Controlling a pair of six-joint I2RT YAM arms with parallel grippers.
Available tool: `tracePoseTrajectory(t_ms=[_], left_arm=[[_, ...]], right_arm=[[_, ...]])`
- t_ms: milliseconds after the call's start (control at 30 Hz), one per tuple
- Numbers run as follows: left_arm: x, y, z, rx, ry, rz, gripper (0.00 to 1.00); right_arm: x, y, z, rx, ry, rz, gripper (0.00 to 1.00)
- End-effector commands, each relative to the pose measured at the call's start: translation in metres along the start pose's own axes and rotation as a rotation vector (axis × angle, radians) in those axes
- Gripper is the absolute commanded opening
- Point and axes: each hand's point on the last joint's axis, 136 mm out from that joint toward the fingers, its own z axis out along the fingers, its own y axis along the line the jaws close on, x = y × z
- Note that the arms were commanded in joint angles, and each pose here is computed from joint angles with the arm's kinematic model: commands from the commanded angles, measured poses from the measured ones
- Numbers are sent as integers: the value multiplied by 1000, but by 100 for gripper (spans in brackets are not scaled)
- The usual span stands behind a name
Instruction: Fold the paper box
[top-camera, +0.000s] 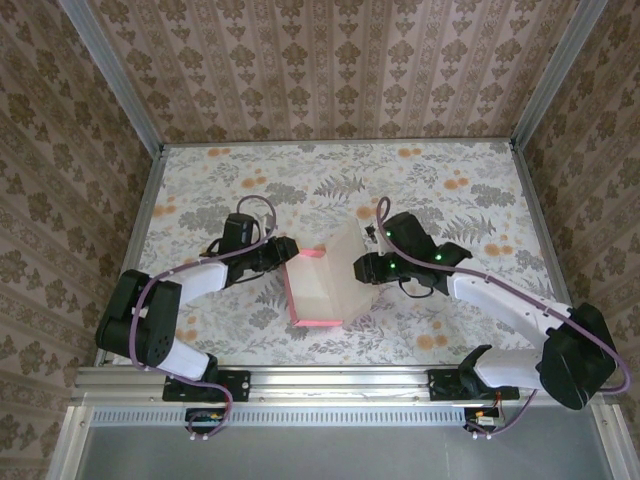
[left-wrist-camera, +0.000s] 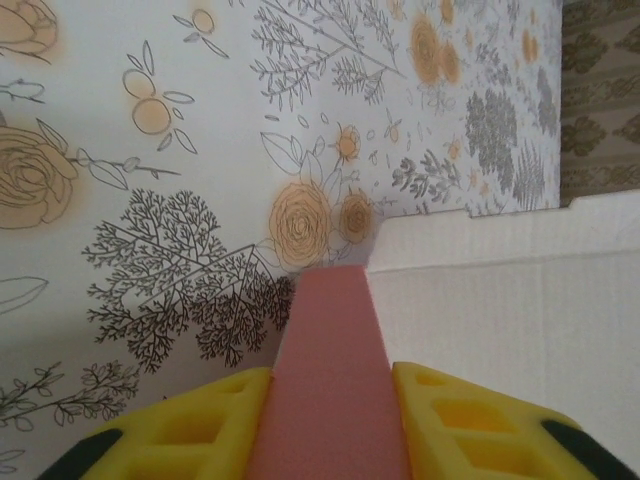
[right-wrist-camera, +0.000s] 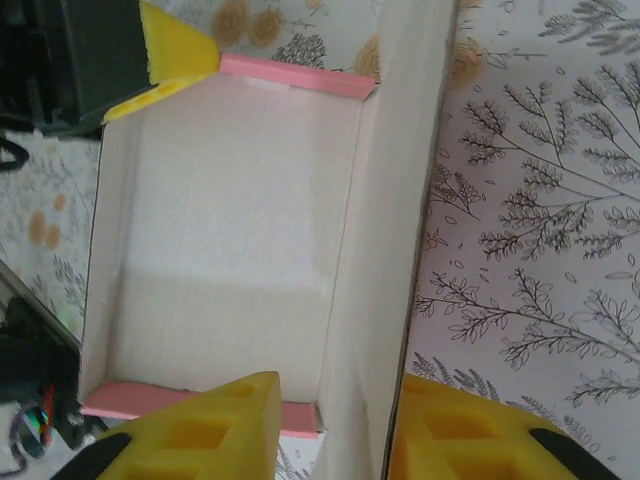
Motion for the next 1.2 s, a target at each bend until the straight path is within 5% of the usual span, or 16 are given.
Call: tracePoseTrajectory(t_ms=[0, 133, 300, 567, 800, 1167], left_arm=[[-12, -15, -8, 79, -47, 61, 45], [-18, -26, -23, 130, -70, 156, 65], [-17, -49, -48, 133, -67, 384, 71], [-5, -76, -66, 183, -69, 684, 66], [14, -82, -43, 223, -68, 925, 60], [14, -97, -18, 308, 53, 1032, 58]], right_arm=[[3, 2, -1, 4, 60, -77, 20], [4, 0, -3, 23, 85, -116, 12], [12, -1, -17, 55, 159, -214, 9], [15, 8, -35, 34, 228, -343, 7], [20, 11, -36, 15, 280, -386, 5], [18, 11, -35, 38, 281, -419, 5]])
